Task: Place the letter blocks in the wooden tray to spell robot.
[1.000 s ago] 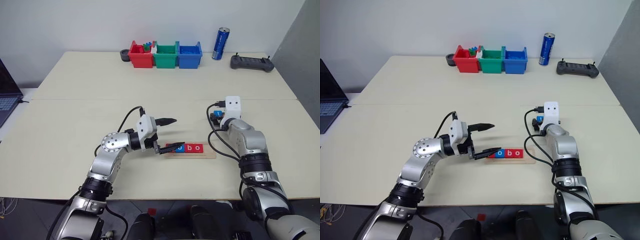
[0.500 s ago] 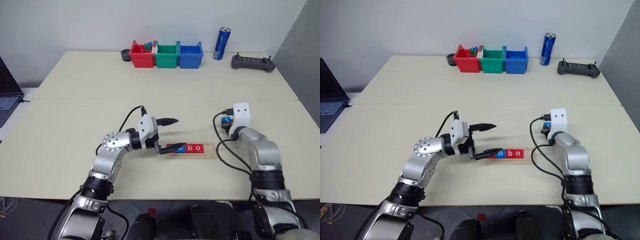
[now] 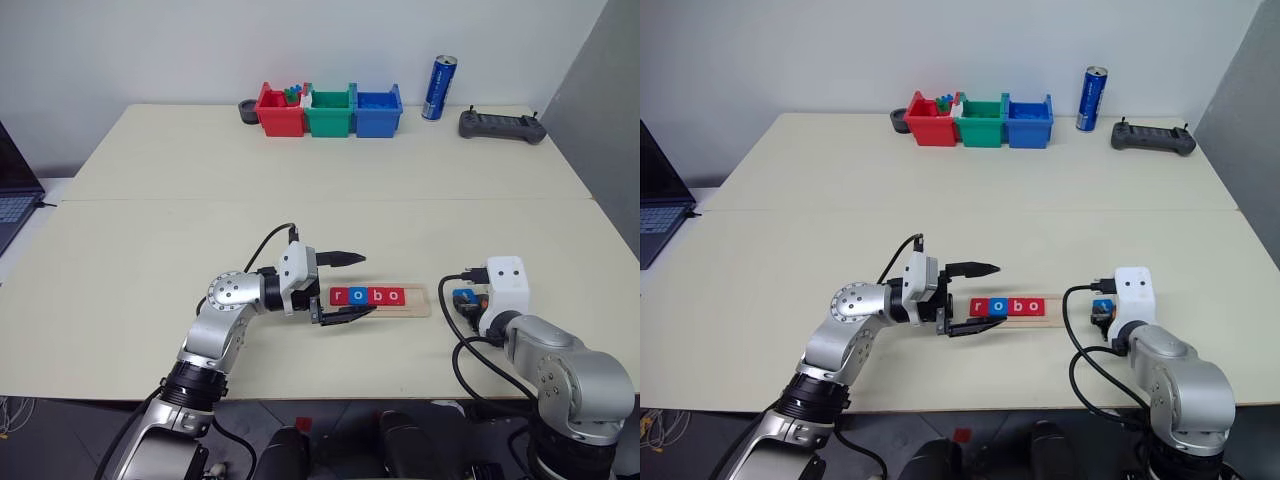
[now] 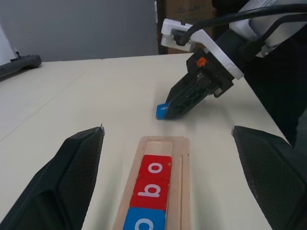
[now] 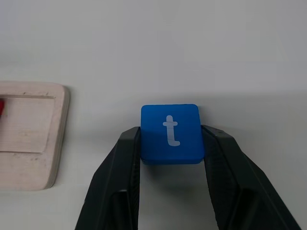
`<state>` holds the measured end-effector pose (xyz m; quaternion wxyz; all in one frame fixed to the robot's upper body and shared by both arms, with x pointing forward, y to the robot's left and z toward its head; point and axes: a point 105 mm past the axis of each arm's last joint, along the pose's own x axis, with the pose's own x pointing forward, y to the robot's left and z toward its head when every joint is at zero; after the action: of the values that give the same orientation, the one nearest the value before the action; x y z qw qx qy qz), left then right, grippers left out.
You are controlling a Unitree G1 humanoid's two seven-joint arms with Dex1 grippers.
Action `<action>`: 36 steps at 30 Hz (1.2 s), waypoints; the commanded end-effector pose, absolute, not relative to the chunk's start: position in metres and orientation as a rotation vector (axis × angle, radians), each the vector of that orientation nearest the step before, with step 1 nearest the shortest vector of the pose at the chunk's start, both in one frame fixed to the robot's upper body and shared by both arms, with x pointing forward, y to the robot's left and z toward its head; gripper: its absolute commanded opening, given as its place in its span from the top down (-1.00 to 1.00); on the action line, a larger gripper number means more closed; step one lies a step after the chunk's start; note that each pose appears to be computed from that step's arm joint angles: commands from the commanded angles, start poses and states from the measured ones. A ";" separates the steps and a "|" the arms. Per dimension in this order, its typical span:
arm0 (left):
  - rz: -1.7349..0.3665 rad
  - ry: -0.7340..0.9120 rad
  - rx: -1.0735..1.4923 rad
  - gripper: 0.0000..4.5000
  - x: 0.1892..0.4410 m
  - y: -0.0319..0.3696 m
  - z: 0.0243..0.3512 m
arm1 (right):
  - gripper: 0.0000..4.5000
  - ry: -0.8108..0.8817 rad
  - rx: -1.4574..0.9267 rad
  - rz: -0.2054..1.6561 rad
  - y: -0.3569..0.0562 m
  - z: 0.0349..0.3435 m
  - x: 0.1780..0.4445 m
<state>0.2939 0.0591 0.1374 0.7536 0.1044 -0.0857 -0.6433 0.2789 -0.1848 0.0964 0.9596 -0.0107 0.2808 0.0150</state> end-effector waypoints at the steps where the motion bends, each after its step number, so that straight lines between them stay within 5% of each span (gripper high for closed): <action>1: -1.434 -0.235 0.243 -1.00 0.290 0.053 0.149 | 0.35 0.560 -0.026 0.029 -0.184 0.097 0.277; 10: -1.421 -0.231 0.256 -1.00 0.292 0.056 0.149 | -0.99 0.518 -0.030 0.013 -0.186 0.103 0.282; 20: -1.420 -0.227 0.270 -1.00 0.294 0.057 0.147 | -0.99 0.346 -0.106 0.011 -0.194 0.158 0.308; 24: -1.455 -0.215 0.272 -1.00 0.290 0.057 0.145 | -0.99 0.224 -0.272 0.396 -0.177 0.177 0.319; 27: -1.465 -0.212 0.270 -1.00 0.290 0.055 0.144 | -0.99 0.157 -0.532 0.751 -0.173 0.171 0.304; 36: -1.462 -0.221 0.265 -1.00 0.293 0.053 0.145 | -0.99 0.283 -0.720 1.187 -0.203 0.126 0.281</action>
<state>0.2926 0.0539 0.1386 0.7346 0.1130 -0.0854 -0.6636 0.2812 -0.2038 0.1221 0.7802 -0.3170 0.1396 0.5209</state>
